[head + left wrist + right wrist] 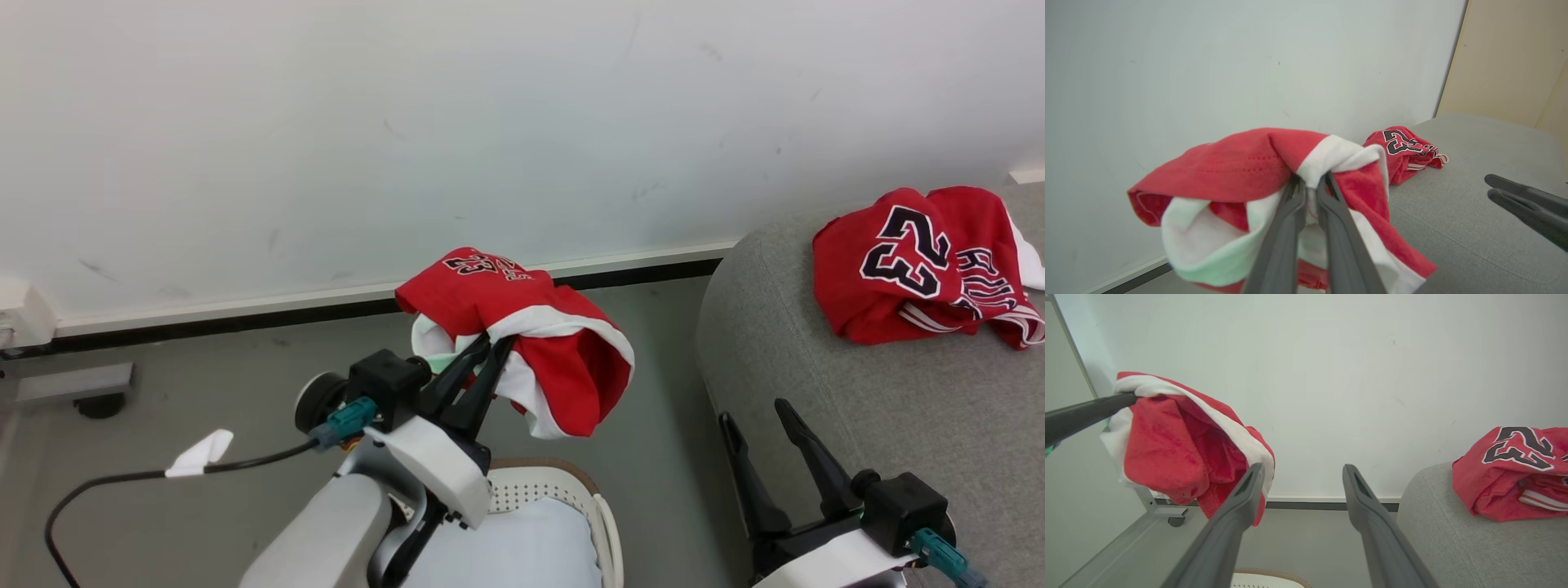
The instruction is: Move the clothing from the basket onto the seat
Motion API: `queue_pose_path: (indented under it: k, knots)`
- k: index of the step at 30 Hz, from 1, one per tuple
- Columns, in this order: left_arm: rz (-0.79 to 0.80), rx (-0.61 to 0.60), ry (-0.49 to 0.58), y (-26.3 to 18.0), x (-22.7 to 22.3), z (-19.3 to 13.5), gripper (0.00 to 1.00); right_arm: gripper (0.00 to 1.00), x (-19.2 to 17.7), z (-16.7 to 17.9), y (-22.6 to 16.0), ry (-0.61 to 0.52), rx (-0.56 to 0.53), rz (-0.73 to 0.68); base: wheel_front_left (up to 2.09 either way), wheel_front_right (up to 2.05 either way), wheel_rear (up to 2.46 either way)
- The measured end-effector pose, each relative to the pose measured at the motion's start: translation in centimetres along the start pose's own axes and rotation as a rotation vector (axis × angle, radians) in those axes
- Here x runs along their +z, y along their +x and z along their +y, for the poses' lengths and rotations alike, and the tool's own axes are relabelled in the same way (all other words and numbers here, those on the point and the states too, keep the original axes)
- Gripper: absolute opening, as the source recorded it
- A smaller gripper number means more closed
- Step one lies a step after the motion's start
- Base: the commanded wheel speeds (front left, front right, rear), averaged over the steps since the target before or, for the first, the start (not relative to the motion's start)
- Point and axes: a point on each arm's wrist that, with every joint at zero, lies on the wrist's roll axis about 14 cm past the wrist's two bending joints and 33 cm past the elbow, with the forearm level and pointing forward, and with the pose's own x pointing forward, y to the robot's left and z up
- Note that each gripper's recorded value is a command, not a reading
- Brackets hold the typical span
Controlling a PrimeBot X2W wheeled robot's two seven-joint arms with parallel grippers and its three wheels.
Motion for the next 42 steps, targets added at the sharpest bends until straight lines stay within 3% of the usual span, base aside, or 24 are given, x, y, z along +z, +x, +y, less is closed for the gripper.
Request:
queue_pose_path:
  k: [8, 30, 36, 37, 38, 39, 40, 42]
  knots:
    - [-0.011, -0.003, -0.012, -0.4, 0.4, -0.3, 0.0, 1.0, -1.3, 0.9, 0.5, -0.034, 0.045, 0.048, 0.0, 0.0, 0.0]
    - [0.001, -0.036, -0.058, -4.1, 0.5, -3.5, 0.0, 1.0, -7.0, 7.3, 5.0, -0.186, 0.326, 0.249, 0.0, 0.0, 0.0]
    - [0.0, -0.025, -0.058, -4.9, 0.8, -3.6, 0.0, 1.0, -7.9, 8.2, 5.9, -0.202, 0.359, 0.284, 0.0, 0.0, 0.0]
    - [0.0, -0.022, -0.057, -5.0, 0.8, -3.5, 0.0, 0.86, -8.0, 8.3, 6.0, -0.201, 0.362, 0.286, 0.0, 0.0, 0.0]
    - [-0.001, -0.018, -0.059, -5.1, 0.8, -3.5, 0.0, 0.47, -8.0, 8.4, 6.1, -0.194, 0.361, 0.29, 0.0, 0.0, 0.0]
    - [-0.001, -0.015, -0.061, -5.2, 0.8, -3.4, 0.0, 0.29, -8.1, 8.5, 6.2, -0.187, 0.36, 0.292, 0.0, 0.0, 0.0]
    - [-0.002, -0.011, -0.062, -5.3, 0.8, -3.4, 0.0, 0.0, -8.1, 8.6, 6.2, -0.185, 0.36, 0.295, 0.0, 0.0, 0.0]
    - [-0.002, -0.007, -0.062, -5.4, 0.9, -3.3, 0.0, 0.0, -8.0, 8.7, 6.5, -0.181, 0.362, 0.291, 0.0, 0.0, 0.0]
